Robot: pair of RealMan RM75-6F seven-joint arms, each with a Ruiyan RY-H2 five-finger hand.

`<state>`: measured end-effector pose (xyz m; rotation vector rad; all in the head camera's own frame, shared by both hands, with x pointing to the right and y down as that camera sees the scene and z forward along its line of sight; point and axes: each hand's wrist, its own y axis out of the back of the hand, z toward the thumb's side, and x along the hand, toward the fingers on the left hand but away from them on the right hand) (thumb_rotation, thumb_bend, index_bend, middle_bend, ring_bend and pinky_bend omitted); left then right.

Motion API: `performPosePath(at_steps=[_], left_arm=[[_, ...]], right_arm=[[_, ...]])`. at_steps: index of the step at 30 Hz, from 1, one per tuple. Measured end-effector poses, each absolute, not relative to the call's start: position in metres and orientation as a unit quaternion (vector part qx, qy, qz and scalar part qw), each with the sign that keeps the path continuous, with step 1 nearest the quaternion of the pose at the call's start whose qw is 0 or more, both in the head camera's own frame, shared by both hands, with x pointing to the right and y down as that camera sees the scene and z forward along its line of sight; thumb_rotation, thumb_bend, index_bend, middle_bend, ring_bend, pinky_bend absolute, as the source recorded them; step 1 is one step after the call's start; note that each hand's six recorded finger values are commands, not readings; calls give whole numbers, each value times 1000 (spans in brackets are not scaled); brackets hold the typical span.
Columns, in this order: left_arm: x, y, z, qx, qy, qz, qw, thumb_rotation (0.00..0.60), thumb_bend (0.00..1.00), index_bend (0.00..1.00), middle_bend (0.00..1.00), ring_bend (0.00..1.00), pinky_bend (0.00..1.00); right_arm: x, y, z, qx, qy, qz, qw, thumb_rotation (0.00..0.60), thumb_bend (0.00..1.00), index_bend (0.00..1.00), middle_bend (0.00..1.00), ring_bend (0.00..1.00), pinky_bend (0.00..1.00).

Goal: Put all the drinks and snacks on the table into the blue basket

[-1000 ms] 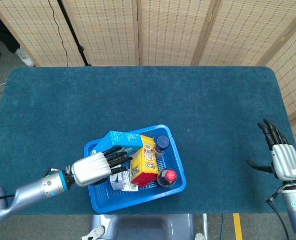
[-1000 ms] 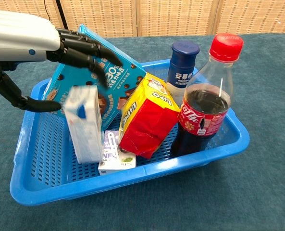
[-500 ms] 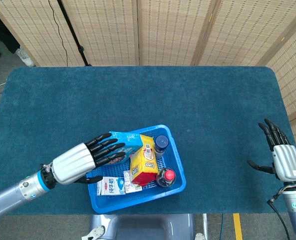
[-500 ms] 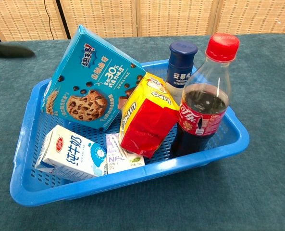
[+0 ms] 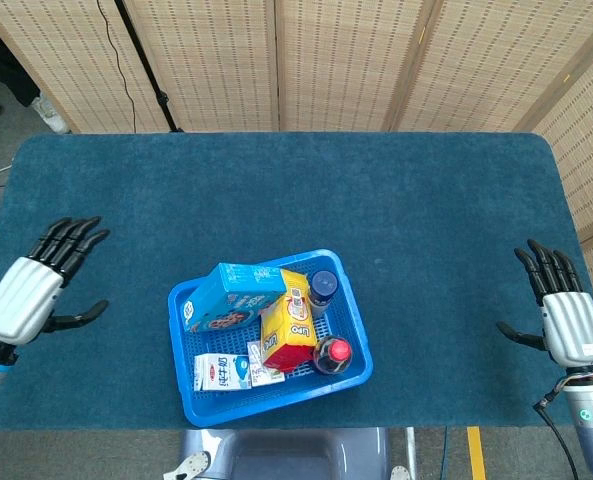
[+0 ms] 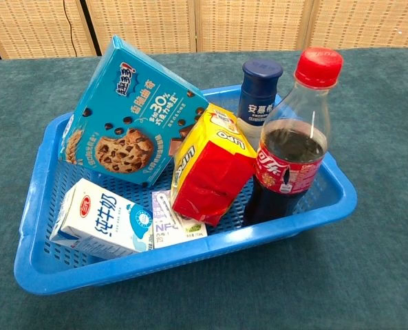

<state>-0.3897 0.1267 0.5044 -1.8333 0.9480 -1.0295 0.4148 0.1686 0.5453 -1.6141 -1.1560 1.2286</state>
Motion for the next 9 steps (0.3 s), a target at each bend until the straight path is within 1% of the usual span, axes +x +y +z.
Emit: performPosePath(at_steps=[4,6,9], left_arm=[[-435,146,531,-685,422,-483,345,534,241,0,0,0,0],[-449,155,542,-671,435,-509,319,534,241,0,0,0,0],[-454,159,551,-662,438,-527,303,533,242,0,0,0,0]], right_arm=[[412,169,547,-609,-438,506,426,600,0,0,0,0,0],[411,170,549,-606,-436,508,430,600,0,0,0,0,0],[410,170,551,-604,-433,510,433,600,0,0,0,0,0]])
